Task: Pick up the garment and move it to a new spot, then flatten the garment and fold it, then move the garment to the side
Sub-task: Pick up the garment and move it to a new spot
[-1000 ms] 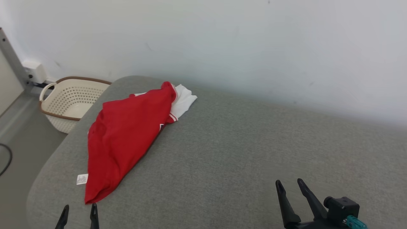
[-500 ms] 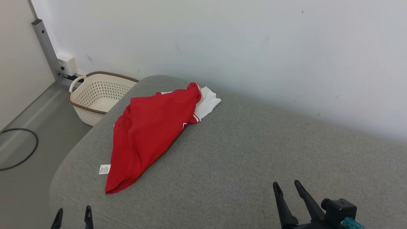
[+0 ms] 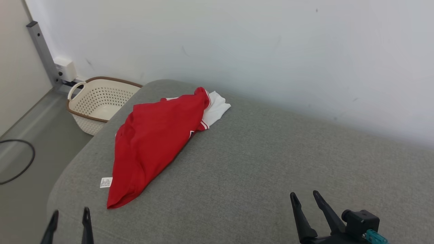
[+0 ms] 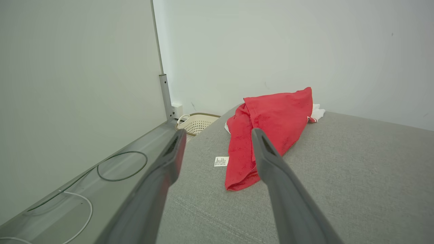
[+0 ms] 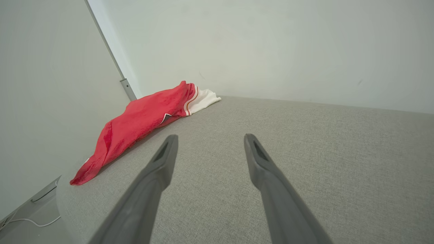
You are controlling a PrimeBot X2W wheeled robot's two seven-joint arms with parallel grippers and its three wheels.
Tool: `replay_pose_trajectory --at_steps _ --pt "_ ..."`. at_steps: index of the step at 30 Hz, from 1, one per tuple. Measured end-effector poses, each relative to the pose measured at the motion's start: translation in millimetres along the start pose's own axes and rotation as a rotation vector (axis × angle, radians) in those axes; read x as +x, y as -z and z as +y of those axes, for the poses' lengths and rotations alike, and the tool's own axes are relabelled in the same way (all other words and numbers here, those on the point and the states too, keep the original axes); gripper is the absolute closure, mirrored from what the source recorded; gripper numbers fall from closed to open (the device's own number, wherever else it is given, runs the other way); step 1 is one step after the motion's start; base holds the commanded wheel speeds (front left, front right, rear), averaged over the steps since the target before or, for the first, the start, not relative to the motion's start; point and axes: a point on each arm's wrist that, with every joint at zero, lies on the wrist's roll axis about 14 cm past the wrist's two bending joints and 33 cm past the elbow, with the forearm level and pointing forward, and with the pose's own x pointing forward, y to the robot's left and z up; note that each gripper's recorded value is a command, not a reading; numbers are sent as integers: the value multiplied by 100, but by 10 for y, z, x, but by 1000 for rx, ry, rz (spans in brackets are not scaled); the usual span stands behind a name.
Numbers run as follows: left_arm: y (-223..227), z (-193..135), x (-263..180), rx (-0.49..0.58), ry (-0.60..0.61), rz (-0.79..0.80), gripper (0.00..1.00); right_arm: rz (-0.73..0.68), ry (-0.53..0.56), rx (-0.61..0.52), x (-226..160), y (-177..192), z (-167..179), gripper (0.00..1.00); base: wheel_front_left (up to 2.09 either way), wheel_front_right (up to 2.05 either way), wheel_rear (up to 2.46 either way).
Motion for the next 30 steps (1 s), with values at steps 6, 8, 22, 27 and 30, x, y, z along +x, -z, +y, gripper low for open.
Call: replay_pose_trajectory --at_steps 6,8,22,27,30 --pt "-399 -185 427 -30 67 -129 0 -14 37 -5 -41 -50 -132 0 0 0 0" --pt "-581 -262 608 -47 94 -183 0 -15 53 -10 -67 -59 -195 0 0 0 0" --pt "-1129 -1249 1634 -104 356 -279 0 -45 174 -30 -170 -176 -714 0 0 0 0" --pt "-1001 -1580 1988 -127 411 -211 0 -46 213 -26 -190 -150 -900 0 0 0 0" --pt "-889 -1744 2177 -135 428 -169 0 -48 244 -21 -218 -129 -1021 0 0 0 0"
